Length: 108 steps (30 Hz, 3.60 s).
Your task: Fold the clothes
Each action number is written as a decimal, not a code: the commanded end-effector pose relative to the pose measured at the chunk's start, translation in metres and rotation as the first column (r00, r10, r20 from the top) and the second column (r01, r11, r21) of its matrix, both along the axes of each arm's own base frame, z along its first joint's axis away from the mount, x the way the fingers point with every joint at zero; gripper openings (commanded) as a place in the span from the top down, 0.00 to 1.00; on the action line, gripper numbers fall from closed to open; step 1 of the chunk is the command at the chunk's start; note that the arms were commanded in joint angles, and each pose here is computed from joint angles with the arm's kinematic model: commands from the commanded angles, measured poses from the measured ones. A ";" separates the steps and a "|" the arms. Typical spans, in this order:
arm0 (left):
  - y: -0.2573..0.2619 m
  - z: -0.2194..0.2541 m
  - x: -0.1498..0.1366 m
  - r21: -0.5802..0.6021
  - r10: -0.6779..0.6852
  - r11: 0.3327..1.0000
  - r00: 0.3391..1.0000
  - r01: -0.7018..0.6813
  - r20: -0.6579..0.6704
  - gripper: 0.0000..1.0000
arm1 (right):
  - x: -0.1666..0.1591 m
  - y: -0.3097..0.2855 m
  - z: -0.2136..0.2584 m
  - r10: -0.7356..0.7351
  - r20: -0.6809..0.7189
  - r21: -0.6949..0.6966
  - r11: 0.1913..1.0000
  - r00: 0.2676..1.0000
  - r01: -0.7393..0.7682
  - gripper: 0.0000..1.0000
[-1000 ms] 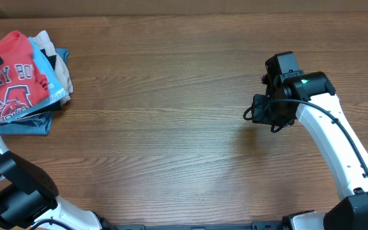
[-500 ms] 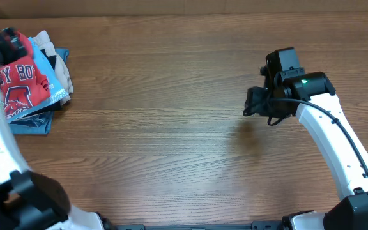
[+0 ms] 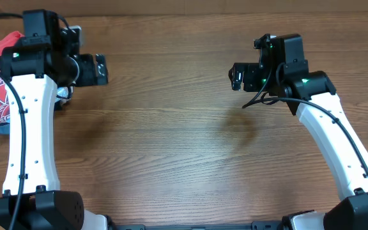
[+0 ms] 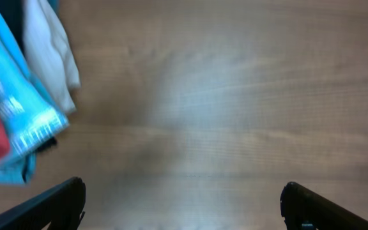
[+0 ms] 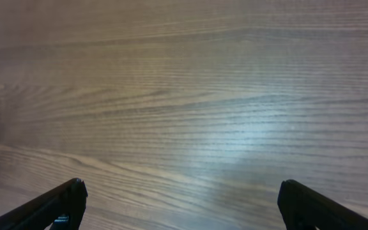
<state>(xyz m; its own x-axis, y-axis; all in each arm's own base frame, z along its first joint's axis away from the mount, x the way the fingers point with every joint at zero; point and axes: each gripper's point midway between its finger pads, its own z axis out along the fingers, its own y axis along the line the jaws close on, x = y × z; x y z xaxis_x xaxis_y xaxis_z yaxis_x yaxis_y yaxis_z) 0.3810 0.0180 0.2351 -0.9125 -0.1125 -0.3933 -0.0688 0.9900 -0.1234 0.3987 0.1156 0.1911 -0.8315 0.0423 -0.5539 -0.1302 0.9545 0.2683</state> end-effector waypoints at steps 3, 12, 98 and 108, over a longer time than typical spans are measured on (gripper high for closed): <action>0.005 0.003 -0.024 -0.024 0.091 0.995 0.993 -0.092 -0.074 0.01 | -0.014 -0.007 0.020 0.000 -0.019 -0.017 1.000 1.000 0.000 0.00; -0.001 0.043 -0.061 -0.011 0.070 0.998 0.996 -0.069 0.057 0.04 | -0.059 -0.029 0.063 -0.122 0.016 -0.008 0.993 0.992 0.122 0.00; -0.021 0.029 -0.210 0.029 0.013 0.999 0.904 -0.028 0.426 0.00 | -0.154 -0.090 -0.021 -0.228 0.777 0.138 0.971 0.586 0.195 0.00; -0.021 0.029 -0.210 0.029 0.013 0.999 0.904 -0.028 0.426 0.00 | -0.154 -0.090 -0.021 -0.228 0.777 0.138 0.971 0.586 0.196 0.00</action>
